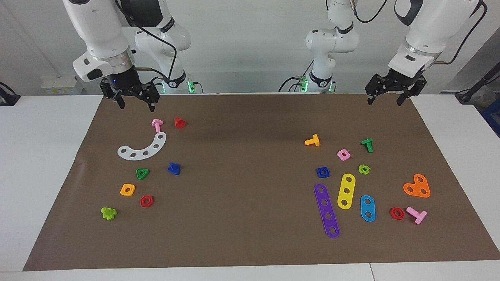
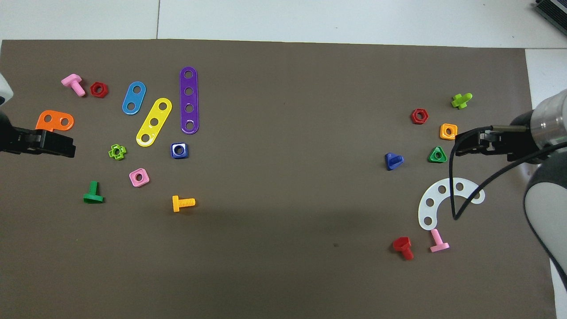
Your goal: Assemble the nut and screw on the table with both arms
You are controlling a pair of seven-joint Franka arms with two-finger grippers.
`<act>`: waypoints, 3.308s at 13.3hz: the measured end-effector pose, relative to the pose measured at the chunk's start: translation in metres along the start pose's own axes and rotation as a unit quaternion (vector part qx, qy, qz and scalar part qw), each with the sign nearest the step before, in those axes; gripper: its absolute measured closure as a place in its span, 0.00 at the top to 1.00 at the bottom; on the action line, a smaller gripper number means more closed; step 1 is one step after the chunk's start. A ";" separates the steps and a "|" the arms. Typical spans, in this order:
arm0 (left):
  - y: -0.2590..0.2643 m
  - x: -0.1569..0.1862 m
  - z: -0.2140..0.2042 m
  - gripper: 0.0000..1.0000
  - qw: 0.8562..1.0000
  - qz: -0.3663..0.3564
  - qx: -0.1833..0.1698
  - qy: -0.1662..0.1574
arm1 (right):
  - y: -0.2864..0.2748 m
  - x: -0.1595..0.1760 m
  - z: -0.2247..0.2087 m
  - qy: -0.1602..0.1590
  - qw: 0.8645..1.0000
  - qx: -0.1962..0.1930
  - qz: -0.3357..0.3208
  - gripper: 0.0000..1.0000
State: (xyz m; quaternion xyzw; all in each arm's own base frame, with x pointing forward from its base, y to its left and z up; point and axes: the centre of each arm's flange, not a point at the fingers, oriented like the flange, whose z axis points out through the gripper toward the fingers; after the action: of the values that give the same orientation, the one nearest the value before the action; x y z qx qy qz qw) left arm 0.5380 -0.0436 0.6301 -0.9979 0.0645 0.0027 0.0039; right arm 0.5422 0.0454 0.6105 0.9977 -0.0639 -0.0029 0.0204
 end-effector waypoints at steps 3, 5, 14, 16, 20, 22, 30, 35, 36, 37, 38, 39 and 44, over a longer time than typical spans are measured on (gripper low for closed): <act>0.000 0.000 0.000 1.00 1.000 0.000 0.000 0.000 | 0.000 0.000 0.000 0.000 1.000 0.000 0.000 1.00; 0.000 0.001 0.000 1.00 1.000 0.000 0.000 0.004 | 0.000 0.000 0.001 -0.001 1.000 0.000 0.000 1.00; 0.000 0.007 0.061 1.00 0.999 0.002 0.001 0.049 | -0.005 0.007 0.018 0.026 1.000 0.006 -0.003 1.00; 0.009 0.005 0.086 1.00 0.999 0.007 -0.007 0.039 | -0.006 0.006 0.036 0.035 0.999 0.009 -0.005 0.99; 0.048 0.021 0.164 1.00 0.998 -0.014 -0.038 0.047 | -0.007 0.002 0.075 0.038 0.999 0.010 -0.006 0.99; 0.072 0.030 0.208 1.00 0.998 -0.019 -0.037 0.050 | -0.011 0.011 0.094 0.053 0.998 0.013 -0.007 0.99; 0.096 0.036 0.320 1.00 0.997 -0.050 -0.033 0.049 | -0.033 0.048 0.212 0.044 0.999 0.012 -0.020 0.95; 0.100 0.042 0.339 0.96 0.997 -0.053 -0.032 0.054 | -0.055 0.025 0.284 0.049 0.998 0.017 -0.045 0.80; 0.100 0.042 0.338 0.88 0.997 -0.054 -0.032 0.054 | -0.054 0.021 0.290 0.049 0.998 0.017 -0.045 0.73; 0.100 0.042 0.339 0.74 0.997 -0.054 -0.032 0.051 | -0.054 0.019 0.292 0.048 0.998 0.017 -0.045 0.70; 0.100 0.042 0.339 0.74 0.997 -0.054 -0.031 0.049 | -0.054 0.019 0.292 0.048 0.998 0.017 -0.045 0.68; 0.099 0.042 0.338 0.69 0.997 -0.056 -0.031 0.048 | -0.054 0.019 0.292 0.048 0.998 0.017 -0.045 0.56; 0.100 0.046 0.324 0.47 0.998 -0.054 -0.030 0.023 | -0.052 0.019 0.287 0.052 0.997 0.017 -0.059 0.19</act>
State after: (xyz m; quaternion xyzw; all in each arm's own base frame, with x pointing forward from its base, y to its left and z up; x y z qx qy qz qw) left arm 0.5692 -0.1463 0.3050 -0.9994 0.0101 -0.0186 -0.0271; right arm 0.5655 0.0831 0.3215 0.9988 -0.0043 0.0491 0.0068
